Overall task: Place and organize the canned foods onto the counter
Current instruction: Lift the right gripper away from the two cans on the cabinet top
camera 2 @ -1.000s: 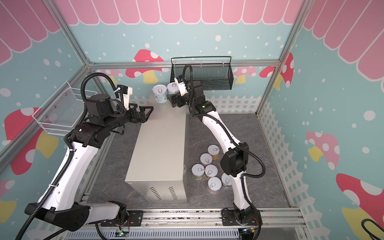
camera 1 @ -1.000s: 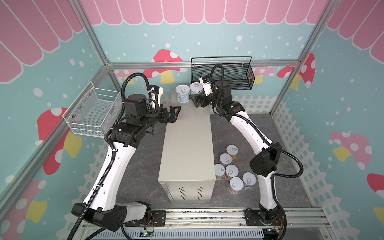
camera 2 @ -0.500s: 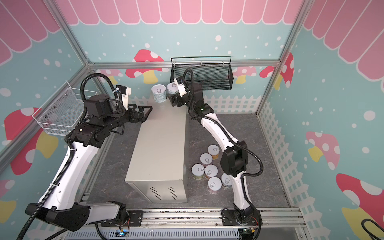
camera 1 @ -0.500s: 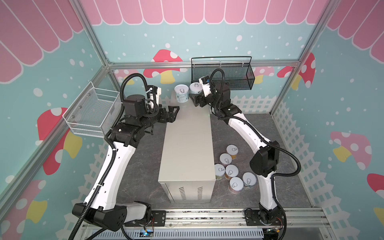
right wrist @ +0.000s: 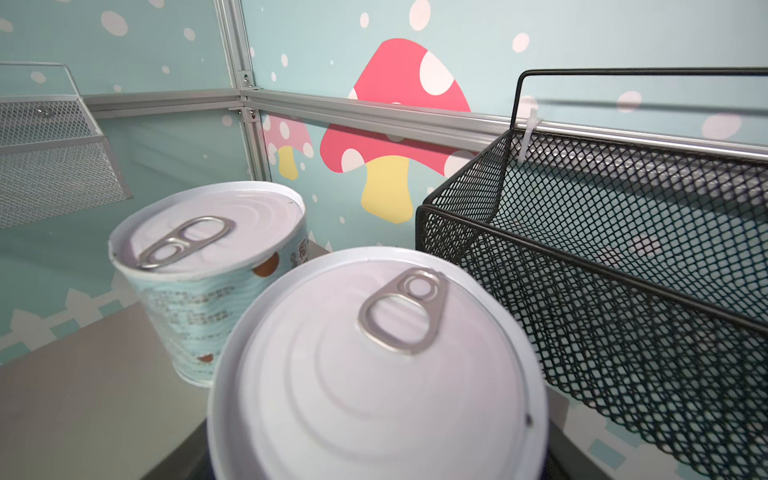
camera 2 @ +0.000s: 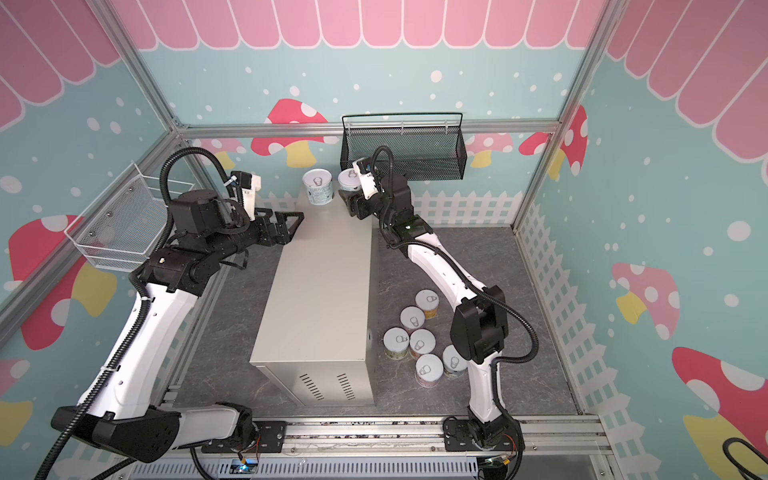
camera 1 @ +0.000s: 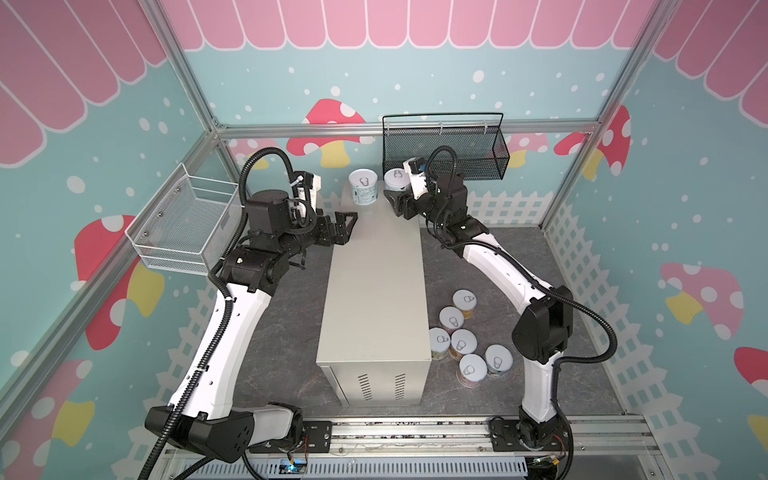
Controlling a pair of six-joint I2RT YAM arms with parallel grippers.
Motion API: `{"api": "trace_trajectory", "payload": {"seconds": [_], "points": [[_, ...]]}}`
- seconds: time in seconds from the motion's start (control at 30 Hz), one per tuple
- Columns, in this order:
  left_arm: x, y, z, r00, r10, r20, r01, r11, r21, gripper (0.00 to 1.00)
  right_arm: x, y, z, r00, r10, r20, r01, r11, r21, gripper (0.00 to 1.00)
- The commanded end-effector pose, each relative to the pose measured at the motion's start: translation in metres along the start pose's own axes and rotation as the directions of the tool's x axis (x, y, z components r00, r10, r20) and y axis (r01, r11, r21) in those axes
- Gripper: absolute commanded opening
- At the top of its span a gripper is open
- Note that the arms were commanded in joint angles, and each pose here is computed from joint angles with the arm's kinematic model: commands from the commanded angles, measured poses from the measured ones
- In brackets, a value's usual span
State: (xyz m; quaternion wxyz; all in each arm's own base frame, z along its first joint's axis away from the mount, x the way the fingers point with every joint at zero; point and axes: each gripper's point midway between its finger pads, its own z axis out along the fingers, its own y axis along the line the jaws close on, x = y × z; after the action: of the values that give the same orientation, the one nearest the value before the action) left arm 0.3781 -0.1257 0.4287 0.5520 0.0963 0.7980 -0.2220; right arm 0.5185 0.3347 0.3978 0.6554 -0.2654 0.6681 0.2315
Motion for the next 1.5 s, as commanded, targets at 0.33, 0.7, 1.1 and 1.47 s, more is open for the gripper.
{"api": "trace_trajectory", "payload": {"seconds": [0.33, 0.7, 1.1, 1.47], "points": [[-0.005, -0.012, -0.009, 1.000, -0.004, 0.025, 0.002, 0.998, 0.070, 0.99, -0.004, 0.018, -0.009, 0.999, -0.037, 0.012, 0.038, 0.996, -0.078, 0.73], [-0.004, -0.018, -0.010, 1.000, -0.002, 0.019, 0.000, 0.995, 0.104, 0.99, -0.001, 0.022, 0.003, 0.999, -0.033, 0.000, 0.033, 0.994, -0.106, 0.74], [-0.004, -0.018, -0.010, 1.000, -0.004, 0.020, 0.002, 0.994, 0.106, 0.99, -0.002, 0.025, 0.003, 0.999, -0.037, -0.002, 0.036, 0.994, -0.106, 0.80], [-0.005, -0.021, -0.012, 1.000, -0.002, 0.022, 0.000, 0.993, 0.115, 0.99, -0.029, 0.022, -0.030, 0.999, -0.046, 0.025, 0.048, 0.997, -0.056, 0.99]]}}
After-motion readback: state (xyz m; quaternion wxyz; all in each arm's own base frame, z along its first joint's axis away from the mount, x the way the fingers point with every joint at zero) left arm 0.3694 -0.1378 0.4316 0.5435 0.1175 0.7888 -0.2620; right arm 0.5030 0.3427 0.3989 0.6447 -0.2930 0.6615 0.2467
